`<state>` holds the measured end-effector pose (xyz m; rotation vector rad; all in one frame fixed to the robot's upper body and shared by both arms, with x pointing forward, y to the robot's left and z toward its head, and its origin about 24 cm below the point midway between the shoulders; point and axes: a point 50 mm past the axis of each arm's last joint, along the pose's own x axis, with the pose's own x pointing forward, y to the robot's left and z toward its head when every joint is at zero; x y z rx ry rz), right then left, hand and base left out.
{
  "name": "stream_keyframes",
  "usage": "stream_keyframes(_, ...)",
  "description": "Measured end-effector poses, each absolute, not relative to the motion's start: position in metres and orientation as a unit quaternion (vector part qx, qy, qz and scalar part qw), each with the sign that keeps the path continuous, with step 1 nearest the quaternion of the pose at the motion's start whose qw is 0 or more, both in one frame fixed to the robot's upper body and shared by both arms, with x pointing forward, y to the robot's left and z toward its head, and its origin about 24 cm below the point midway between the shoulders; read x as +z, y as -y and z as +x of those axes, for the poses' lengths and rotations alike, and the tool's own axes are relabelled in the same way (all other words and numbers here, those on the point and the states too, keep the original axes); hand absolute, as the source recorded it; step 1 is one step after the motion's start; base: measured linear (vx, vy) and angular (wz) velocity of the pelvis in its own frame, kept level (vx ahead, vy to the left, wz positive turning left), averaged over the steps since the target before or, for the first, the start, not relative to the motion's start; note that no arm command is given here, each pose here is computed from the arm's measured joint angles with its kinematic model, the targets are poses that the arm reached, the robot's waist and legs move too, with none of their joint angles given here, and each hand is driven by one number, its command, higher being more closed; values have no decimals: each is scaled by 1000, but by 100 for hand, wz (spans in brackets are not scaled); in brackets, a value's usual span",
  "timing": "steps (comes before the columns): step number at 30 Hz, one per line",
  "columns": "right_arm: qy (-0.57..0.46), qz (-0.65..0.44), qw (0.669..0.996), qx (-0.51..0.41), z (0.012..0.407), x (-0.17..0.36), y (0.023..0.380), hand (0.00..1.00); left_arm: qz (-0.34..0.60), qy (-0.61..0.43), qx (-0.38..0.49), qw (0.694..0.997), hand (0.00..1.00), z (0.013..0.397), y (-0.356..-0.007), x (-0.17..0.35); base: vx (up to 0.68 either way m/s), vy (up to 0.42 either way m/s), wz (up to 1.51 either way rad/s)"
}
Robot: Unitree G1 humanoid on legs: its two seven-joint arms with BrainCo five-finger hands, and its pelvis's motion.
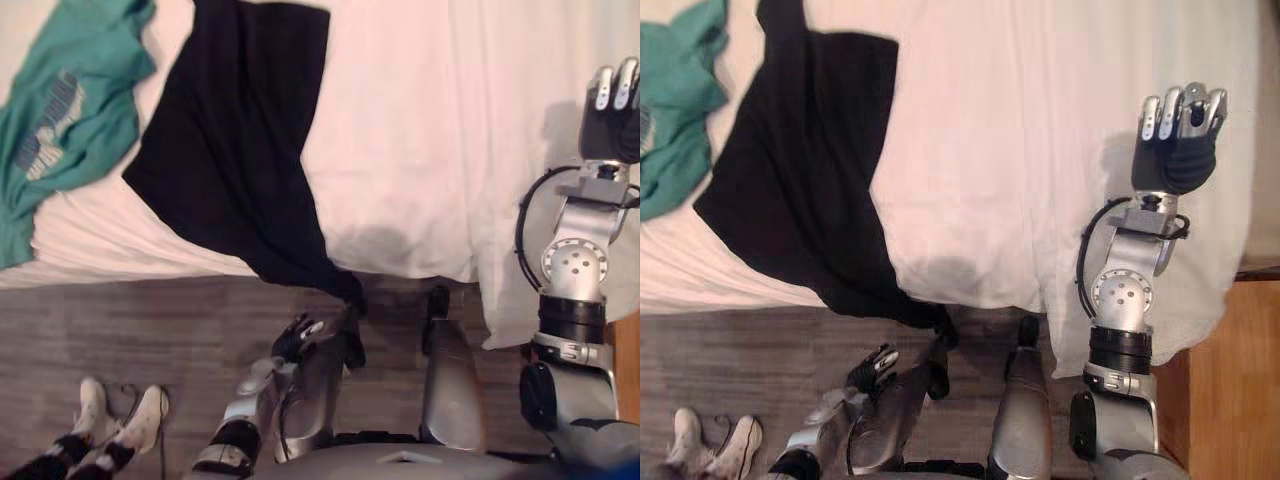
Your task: Tidy the bed and pick cloth on bed and put in laundry
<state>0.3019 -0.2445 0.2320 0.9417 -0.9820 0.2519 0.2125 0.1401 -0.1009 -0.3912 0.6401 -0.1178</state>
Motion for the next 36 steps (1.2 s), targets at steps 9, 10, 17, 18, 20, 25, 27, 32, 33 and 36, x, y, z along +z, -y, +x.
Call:
stream_keyframes(9,383,520,763,7,281,125,256,100,-242,-303,-38,921,0,221,-119,-98,-17,-1,-23)
stream_keyframes(10,377,524,764,0,278,116,256,100,-247,-304,-34,920,0,221,-120,-98,-48,6,-39)
stream_keyframes(17,164,569,757,-277,187,-42,288,100,-293,-302,32,907,0,220,-135,-102,-8,10,-30)
stream_keyframes(18,147,565,759,-289,178,-50,288,100,-295,-303,36,906,0,219,-136,-102,56,10,-28)
stream_keyframes(20,111,548,765,-319,154,-66,290,100,-304,-305,51,901,0,217,-139,-105,53,-4,-24)
stream_keyframes(25,38,486,819,-301,142,-76,281,0,-320,-307,73,893,0,210,-145,-110,60,-17,-9)
stream_keyframes(27,-60,364,897,-245,146,-78,272,0,-316,-316,85,890,0,204,-148,-114,110,22,1)
stream_keyframes(32,-290,105,948,-82,115,-118,223,0,-263,-346,97,895,0,181,-155,-125,166,28,54)
stream_keyframes(33,-319,98,940,-67,103,-127,212,0,-244,-355,102,897,0,170,-159,-129,162,10,83)
stream_keyframes(36,-355,104,925,-84,90,-136,206,0,-194,-364,121,903,0,143,-178,-136,124,-21,36)
